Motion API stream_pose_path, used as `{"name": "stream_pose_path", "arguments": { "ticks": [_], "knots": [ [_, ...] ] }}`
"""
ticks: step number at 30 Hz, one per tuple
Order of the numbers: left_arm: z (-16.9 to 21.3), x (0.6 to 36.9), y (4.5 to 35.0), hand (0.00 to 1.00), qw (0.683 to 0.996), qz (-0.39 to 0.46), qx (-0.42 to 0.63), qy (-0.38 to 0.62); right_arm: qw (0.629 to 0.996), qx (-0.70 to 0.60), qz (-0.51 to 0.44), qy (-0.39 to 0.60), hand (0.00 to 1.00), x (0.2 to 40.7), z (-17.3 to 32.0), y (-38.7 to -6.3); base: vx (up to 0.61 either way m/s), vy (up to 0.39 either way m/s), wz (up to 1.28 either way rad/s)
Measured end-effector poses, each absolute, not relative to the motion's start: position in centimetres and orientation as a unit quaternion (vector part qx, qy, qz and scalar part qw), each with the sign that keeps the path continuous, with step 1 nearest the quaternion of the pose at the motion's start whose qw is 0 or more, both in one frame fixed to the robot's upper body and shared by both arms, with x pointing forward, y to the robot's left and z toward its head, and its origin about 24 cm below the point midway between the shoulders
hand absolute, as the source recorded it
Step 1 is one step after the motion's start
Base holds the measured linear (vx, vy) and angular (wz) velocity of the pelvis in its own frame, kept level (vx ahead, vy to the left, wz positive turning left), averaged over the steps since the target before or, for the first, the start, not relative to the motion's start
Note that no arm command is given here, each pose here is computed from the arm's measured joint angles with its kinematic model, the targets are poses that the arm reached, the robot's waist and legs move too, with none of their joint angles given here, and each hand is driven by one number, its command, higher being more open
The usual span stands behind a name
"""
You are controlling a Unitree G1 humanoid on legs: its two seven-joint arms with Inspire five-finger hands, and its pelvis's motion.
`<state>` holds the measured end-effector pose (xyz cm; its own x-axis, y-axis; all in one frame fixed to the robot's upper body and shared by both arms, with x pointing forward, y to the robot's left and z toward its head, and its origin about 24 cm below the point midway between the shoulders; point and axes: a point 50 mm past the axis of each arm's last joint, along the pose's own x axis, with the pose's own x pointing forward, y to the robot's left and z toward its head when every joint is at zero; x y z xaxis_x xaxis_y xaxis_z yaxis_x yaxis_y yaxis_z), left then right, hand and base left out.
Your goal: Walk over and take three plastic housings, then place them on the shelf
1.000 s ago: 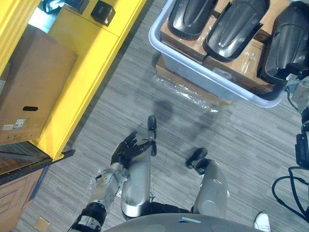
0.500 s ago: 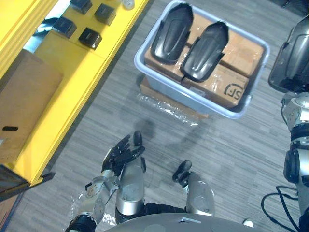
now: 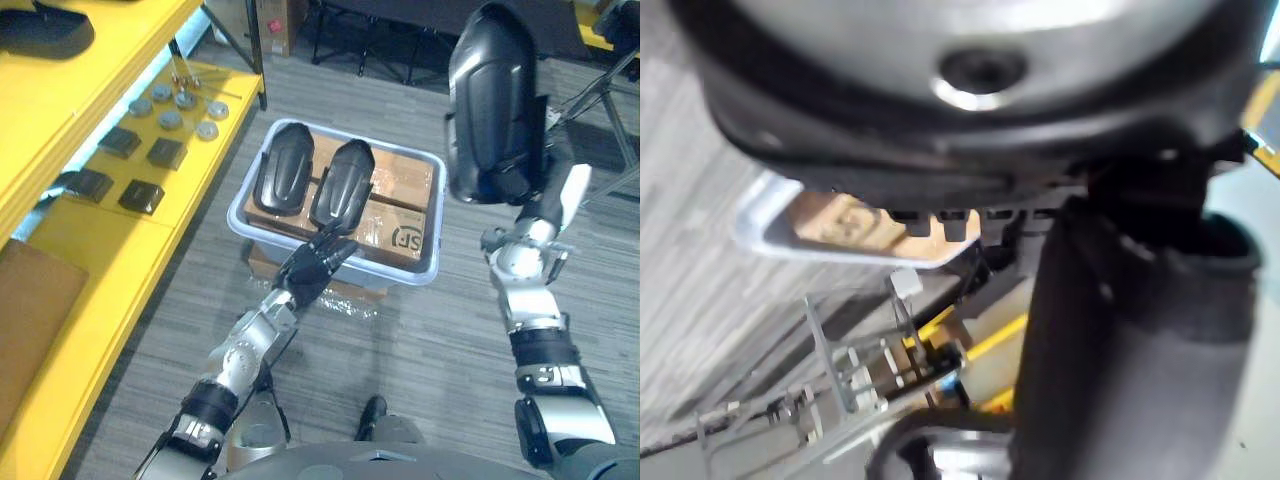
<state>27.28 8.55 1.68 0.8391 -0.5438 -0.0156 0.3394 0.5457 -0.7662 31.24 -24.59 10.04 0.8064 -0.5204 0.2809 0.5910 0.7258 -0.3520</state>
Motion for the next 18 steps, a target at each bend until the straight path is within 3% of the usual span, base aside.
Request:
{"name": "stream_pose_path", "arguments": {
  "ticks": [5,10,13,18],
  "knots": [
    [2.9,27.5,6.2,1.00,0.836,-0.274,-0.462,0.112,0.944,-0.235,-0.216,-0.085,0.00,30.6,8.0,-21.9,-0.06,-0.023,-0.14],
    [2.8,27.3,5.4,1.00,0.838,-0.266,-0.460,0.122,0.955,-0.233,-0.156,-0.094,0.00,30.4,7.3,-19.8,-0.11,0.015,-0.06],
    [2.5,27.5,5.9,1.00,0.856,-0.232,-0.443,0.130,0.961,-0.221,-0.129,-0.107,0.00,30.4,7.2,-18.5,-0.08,0.033,-0.06],
    [1.7,27.7,6.1,1.00,0.929,-0.161,-0.302,0.144,0.967,-0.215,-0.043,-0.127,0.00,30.0,6.8,-14.6,-0.04,0.022,-0.03]
  ]
}}
